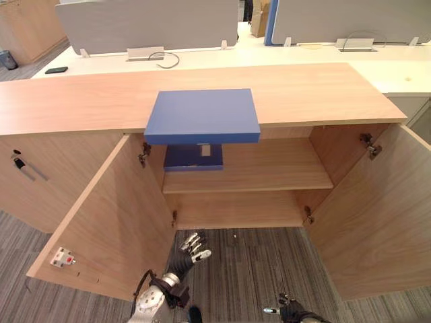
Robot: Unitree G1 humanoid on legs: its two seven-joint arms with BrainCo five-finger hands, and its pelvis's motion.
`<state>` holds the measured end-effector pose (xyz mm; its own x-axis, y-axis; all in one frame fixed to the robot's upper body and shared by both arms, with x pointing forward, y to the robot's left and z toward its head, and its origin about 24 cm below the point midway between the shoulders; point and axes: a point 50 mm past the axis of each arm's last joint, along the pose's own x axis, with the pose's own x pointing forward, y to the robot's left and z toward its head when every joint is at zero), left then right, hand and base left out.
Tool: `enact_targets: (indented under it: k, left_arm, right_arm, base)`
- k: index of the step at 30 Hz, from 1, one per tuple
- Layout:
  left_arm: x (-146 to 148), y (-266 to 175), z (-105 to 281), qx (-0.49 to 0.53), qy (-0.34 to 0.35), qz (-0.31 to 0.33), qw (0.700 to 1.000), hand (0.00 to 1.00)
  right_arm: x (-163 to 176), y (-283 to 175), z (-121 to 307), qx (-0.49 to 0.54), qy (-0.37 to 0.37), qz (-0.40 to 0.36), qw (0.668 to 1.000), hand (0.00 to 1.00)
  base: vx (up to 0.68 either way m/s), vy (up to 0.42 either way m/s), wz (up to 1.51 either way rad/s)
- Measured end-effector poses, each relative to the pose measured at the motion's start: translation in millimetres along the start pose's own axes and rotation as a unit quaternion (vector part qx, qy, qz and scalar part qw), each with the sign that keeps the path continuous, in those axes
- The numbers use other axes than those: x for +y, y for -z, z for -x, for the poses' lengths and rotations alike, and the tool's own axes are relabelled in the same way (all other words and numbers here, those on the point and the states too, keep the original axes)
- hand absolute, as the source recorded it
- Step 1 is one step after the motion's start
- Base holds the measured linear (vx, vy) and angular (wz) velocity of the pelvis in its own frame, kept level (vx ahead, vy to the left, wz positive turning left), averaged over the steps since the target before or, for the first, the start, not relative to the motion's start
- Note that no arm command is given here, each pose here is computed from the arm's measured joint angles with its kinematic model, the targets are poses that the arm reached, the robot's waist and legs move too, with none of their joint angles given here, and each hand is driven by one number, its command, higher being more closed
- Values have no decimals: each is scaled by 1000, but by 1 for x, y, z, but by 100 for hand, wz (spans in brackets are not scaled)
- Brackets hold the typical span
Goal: Walk over to the cabinet, pick up the folder, carry it to the office cabinet, place the folder inside the office cabinet, then close the office cabinet door
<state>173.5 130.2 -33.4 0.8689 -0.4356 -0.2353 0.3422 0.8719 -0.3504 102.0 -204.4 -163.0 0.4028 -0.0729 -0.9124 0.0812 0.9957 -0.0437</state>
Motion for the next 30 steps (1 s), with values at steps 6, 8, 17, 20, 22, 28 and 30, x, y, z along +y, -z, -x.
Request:
enact_targets:
  k: [6, 8, 17, 20, 22, 28, 30]
  left_arm:
    - [1, -41, 8, -26, 94, -39, 994, 0]
    - [1, -54, 9, -29, 128, -38, 991, 0]
    - [-10, -185, 12, -246, 202, -130, 939, 0]
    - [-27, -216, 23, -355, 173, -198, 897, 0]
    - [-38, -221, 27, -397, 154, -228, 876, 0]
    - [-53, -228, 26, -463, 55, -340, 817, 0]
    - [-62, -237, 22, -484, 18, -416, 770, 0]
  right_arm:
    - [4, 0, -1, 7, -22, 5, 1000, 0]
    - [6, -4, -2, 3, -28, 19, 999, 0]
    - [9, 10, 0, 23, -44, 39, 998, 0]
    - [8, 15, 1, 31, -41, 32, 998, 0]
    - [6, 19, 2, 35, -36, 15, 999, 0]
    - [4, 25, 3, 42, -29, -8, 999, 0]
    - [4, 27, 4, 45, -28, -8, 999, 0]
  base:
    - [64, -18, 2]
    - [7, -35, -7]
    - [-36, -6, -6]
    - [-54, -8, -1]
    - [-53, -11, -1]
    - [-74, -18, -4]
    - [-74, -7, -9]
